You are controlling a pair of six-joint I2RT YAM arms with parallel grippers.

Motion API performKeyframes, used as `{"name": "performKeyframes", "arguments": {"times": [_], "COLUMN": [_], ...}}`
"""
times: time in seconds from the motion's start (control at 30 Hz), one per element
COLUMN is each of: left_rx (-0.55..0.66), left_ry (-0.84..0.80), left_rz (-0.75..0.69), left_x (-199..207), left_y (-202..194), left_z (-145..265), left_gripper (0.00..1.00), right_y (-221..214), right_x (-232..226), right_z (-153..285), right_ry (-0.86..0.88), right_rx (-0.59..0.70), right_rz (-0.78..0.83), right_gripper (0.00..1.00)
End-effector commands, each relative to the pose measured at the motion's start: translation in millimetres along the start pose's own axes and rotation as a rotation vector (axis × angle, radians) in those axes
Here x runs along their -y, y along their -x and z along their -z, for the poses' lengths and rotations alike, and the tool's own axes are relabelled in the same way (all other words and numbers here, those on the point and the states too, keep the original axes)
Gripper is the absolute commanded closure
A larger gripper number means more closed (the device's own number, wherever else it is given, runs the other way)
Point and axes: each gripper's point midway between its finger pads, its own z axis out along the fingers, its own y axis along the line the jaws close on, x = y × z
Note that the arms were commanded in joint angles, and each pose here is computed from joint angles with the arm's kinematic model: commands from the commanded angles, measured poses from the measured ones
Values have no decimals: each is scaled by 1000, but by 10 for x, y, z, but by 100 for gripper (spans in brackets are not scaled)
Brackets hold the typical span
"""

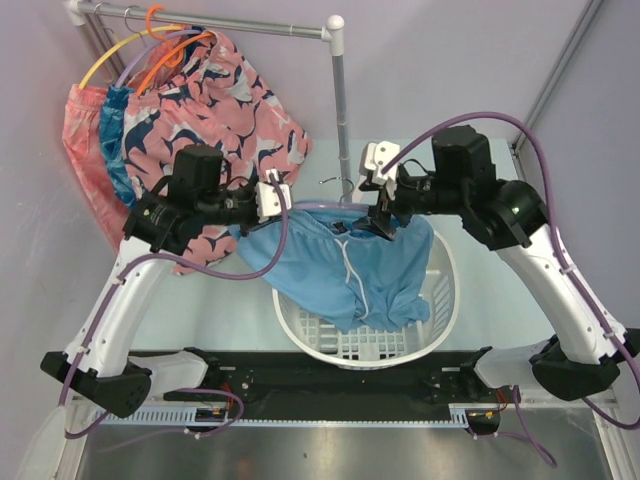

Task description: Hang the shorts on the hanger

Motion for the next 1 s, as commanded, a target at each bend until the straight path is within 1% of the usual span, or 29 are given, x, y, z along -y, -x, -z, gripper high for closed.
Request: {"name": "performKeyframes", "arguments": {"times": [0.0, 0.07, 0.1, 0.17, 0.2, 0.27, 0.3, 0.37, 0.4, 0.47, 0.5, 0.53, 0.57, 0.6, 0.67, 0.7, 0.77, 0.8, 0.83, 0.87, 0.9, 0.93, 0.97], "left_rx": [218, 250, 265, 290, 292, 292, 292, 299, 298, 328, 330, 365, 380, 417, 454, 482, 526, 545, 557, 565, 578, 610, 621], "left_ry": [53, 49, 52, 60, 66, 78, 81, 114, 126, 198, 226, 268, 295, 339, 392, 430, 472, 476, 444, 416, 367, 323, 297], "left_rz": [-89, -84, -84, -83, -83, -68, -53, -32, 39, 77, 159, 174, 208, 262, 314, 350, 369, 398, 411, 415, 486, 495, 529], "left_x": [-146, -128, -128, -118, -124, -158, -168, -266, -297, -467, -519, -605, -646, -688, -729, -713, -733, -685, -618, -549, -467, -340, -286], "left_y": [707, 795, 839, 909, 914, 916, 908, 924, 893, 961, 938, 1019, 1045, 1106, 1161, 1200, 1280, 1320, 1349, 1369, 1338, 1389, 1371], "left_z": [280, 314, 338, 387, 392, 384, 370, 346, 303, 313, 307, 356, 387, 474, 585, 707, 838, 918, 916, 920, 839, 873, 824], "left_gripper": [100, 100, 100, 100, 100, 100, 100, 100, 94, 82, 61, 49, 41, 27, 16, 11, 8, 8, 9, 10, 11, 11, 9], "right_y": [236, 271, 293, 357, 388, 496, 547, 598, 627, 608, 580, 542, 511, 482, 396, 386, 339, 344, 292, 271, 252, 207, 173], "right_x": [170, 172, 173, 153, 139, 89, 75, 36, 26, 46, 59, 109, 162, 189, 334, 360, 456, 483, 538, 561, 547, 588, 583], "right_z": [-171, -195, -178, -121, -96, 4, 43, 97, 132, 149, 158, 163, 192, 196, 236, 234, 241, 240, 203, 186, 137, 112, 56], "right_ry": [-56, -55, -58, -62, -62, -64, -66, -65, -70, -97, -109, -139, -165, -180, -261, -277, -336, -356, -395, -417, -430, -473, -477], "right_rx": [54, 58, 64, 83, 94, 133, 151, 169, 177, 170, 165, 154, 151, 151, 140, 143, 136, 143, 136, 132, 123, 119, 110], "right_rz": [66, 62, 62, 46, 36, 7, -3, -58, -80, -174, -212, -247, -279, -337, -400, -436, -484, -510, -587, -625, -665, -724, -751], "right_gripper": [33, 40, 51, 65, 78, 95, 100, 100, 100, 100, 100, 100, 100, 100, 100, 100, 100, 100, 100, 100, 100, 100, 100]}}
